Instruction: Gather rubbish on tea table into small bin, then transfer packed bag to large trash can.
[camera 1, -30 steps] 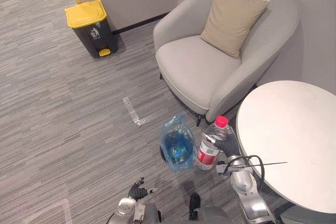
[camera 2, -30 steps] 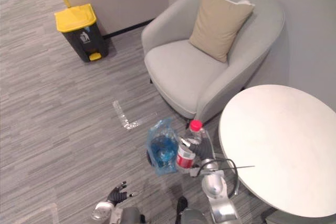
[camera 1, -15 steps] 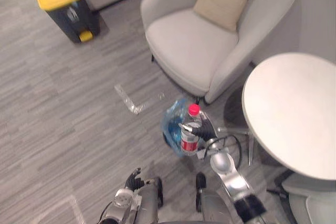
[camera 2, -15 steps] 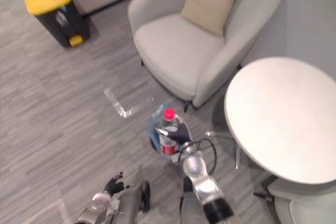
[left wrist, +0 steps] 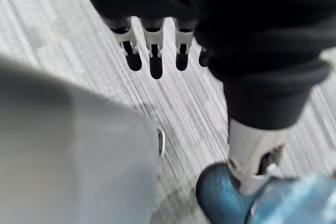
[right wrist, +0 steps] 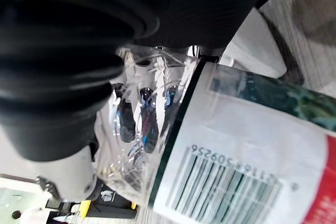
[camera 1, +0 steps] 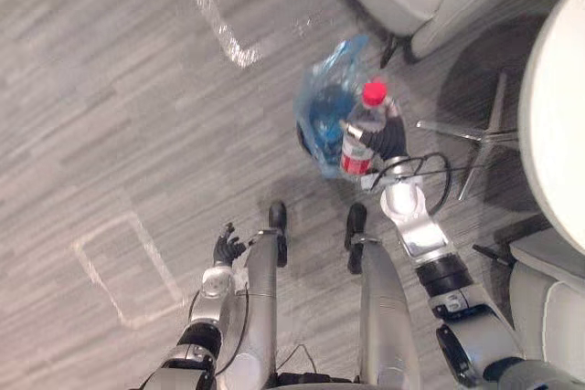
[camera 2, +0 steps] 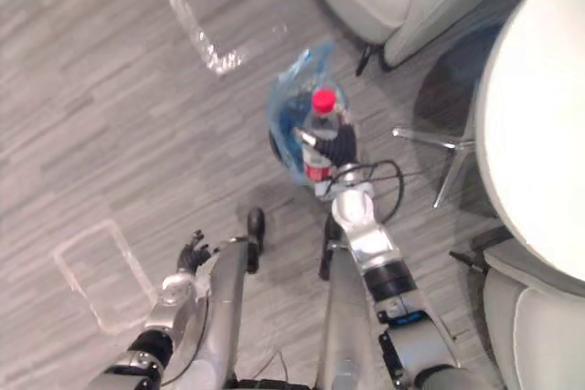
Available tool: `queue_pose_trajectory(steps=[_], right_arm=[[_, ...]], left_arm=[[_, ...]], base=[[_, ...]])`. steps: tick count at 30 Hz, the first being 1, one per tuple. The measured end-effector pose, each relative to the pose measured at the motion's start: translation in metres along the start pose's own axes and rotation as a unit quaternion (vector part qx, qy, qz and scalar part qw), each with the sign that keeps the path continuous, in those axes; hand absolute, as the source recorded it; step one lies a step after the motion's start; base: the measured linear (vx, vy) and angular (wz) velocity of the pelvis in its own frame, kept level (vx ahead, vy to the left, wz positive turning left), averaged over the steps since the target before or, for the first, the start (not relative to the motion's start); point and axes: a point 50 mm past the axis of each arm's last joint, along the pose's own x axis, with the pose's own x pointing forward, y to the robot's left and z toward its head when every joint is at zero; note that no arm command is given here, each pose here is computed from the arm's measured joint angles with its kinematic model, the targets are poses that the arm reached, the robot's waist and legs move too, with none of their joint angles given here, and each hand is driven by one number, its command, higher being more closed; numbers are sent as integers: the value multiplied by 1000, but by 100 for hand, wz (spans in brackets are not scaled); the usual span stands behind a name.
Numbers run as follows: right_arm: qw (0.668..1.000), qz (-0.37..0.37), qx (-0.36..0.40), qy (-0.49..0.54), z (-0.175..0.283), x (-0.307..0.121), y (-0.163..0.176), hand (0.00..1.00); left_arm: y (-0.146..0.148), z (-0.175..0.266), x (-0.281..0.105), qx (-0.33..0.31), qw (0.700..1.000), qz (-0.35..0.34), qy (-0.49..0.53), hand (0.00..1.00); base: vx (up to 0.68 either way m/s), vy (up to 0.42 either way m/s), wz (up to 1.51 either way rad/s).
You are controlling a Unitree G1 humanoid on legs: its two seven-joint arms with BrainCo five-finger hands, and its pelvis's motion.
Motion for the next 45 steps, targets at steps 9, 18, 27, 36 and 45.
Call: queue_pose_trajectory(steps=[9,18,27,36,45], right_arm=[[999,-32,4,-15,17,39,-5,0],[998,-62,1,5,11,43,-13,0],[997,-44,-64,23,-6,29,-4,0],[978,82,-190,22,-28,-2,37,0],[930,217,-280,95,-68,-31,78,0]], left_arm=[[-15,40,10,-62,996,-7,-70,0],[-15,40,10,-65,995,-8,-72,0],[-9,33,11,-38,998,0,-57,0],[-9,27,11,-14,999,-2,-45,0],[-34,46,21,-18,998,-29,-46,0]], base=[[-18,-33,22],[-5,-18,9],[3,2,-1],[0,-1,0],[1,1,1]])
